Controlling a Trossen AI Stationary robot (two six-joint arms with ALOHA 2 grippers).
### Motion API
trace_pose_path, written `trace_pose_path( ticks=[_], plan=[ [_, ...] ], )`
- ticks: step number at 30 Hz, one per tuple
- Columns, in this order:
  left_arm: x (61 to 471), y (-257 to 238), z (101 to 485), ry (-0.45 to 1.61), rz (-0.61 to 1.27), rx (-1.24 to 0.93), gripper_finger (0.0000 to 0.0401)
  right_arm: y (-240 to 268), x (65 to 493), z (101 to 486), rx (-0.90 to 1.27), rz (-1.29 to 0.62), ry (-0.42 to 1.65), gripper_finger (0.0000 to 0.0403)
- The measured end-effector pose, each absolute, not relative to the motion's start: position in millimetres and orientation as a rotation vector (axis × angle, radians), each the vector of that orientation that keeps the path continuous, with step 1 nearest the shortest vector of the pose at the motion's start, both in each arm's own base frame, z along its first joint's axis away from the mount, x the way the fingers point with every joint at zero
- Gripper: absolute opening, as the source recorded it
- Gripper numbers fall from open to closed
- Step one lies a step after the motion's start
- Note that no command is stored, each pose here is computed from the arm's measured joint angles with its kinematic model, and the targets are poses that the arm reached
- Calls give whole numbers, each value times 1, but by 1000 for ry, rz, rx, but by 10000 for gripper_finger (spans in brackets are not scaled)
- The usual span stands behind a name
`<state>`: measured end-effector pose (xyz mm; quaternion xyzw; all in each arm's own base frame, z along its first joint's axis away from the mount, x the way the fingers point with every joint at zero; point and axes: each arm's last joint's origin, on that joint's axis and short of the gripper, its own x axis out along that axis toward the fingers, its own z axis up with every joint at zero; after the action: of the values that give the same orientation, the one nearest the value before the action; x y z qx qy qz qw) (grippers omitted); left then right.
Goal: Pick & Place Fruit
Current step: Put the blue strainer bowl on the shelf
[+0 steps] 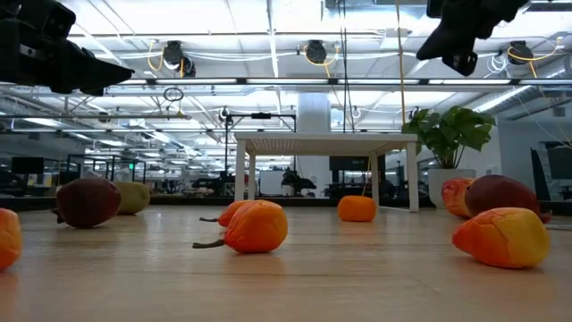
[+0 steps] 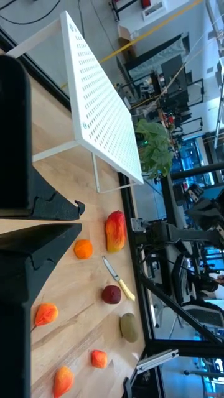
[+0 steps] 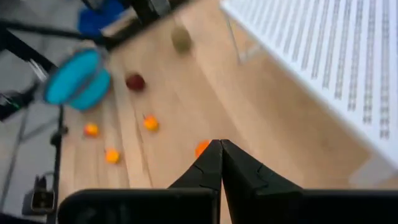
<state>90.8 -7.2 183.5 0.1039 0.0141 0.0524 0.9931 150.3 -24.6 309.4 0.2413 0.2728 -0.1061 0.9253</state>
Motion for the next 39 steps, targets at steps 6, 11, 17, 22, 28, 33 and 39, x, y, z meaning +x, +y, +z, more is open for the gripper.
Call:
trace_pose_path(
  ticks=[6,11,17,22,28,33,39],
  plan=[
    [91,-7,183,29,105,209,21,-6,168,308,529,-263,799,0],
    [91,-7,183,29,105,209,21,12,177,296,583,-313,983,0],
    [91,-7,183,29,106,210,21,21,178,279,633,-426,1166,0],
    [91,-7,183,29,106,210,21,20,179,272,647,-457,1184,0],
    [91,-7,183,29,106,210,21,18,178,267,653,-474,1197,0],
    [91,-7,183,29,106,210,21,18,178,263,666,-481,1198,12],
    [91,-7,183,29,106,210,21,18,177,261,669,-488,1204,62]
  ],
)
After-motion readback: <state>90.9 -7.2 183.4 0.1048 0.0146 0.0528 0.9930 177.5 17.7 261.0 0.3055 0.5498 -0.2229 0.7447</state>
